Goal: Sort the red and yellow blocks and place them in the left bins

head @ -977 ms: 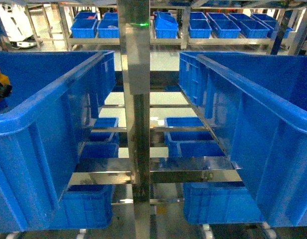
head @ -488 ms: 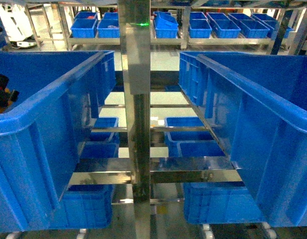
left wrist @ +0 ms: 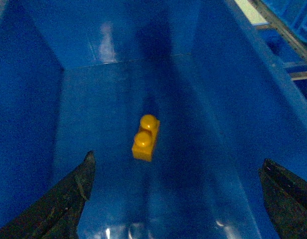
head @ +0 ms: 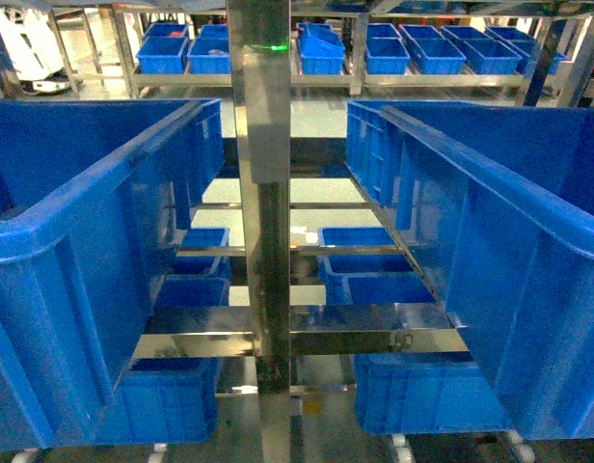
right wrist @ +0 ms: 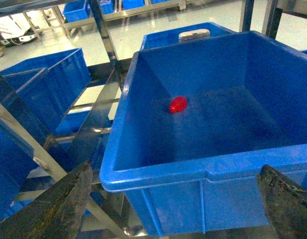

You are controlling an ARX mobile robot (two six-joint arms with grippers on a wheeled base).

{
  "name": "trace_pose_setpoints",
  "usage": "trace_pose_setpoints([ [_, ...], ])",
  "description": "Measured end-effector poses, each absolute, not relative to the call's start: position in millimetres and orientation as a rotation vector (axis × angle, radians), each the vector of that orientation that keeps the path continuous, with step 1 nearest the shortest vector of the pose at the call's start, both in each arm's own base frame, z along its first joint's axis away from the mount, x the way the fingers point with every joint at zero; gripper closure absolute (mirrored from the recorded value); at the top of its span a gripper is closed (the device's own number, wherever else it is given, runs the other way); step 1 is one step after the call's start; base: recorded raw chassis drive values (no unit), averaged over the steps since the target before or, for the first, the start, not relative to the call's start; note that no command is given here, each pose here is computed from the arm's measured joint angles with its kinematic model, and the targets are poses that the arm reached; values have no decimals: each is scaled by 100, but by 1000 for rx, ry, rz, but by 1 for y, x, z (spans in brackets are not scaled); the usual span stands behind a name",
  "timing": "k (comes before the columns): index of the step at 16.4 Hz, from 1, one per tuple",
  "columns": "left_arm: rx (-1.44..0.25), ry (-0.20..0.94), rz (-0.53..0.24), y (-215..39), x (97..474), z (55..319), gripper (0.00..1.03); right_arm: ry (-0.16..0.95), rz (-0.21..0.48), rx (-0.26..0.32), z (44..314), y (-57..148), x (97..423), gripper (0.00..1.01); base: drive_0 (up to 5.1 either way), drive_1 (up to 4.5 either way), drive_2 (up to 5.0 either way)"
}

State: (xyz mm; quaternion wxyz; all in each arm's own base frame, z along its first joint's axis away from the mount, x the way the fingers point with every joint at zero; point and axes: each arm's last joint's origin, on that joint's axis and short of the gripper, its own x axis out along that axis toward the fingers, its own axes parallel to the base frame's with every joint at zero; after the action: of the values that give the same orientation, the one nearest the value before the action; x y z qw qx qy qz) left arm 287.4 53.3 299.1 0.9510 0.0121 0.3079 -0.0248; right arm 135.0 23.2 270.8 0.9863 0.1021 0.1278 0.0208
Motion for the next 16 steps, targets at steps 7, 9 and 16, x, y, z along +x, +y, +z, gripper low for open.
trace_pose_setpoints([
  [7,-99,634,-114,28,186,313,5,257,42,205,271,23,135,3,0,0,0],
  [9,-94,662,-152,19,163,304,5,257,42,205,271,23,135,3,0,0,0],
  [16,-9,538,-90,24,154,302,5,257,42,205,271,23,135,3,0,0,0],
])
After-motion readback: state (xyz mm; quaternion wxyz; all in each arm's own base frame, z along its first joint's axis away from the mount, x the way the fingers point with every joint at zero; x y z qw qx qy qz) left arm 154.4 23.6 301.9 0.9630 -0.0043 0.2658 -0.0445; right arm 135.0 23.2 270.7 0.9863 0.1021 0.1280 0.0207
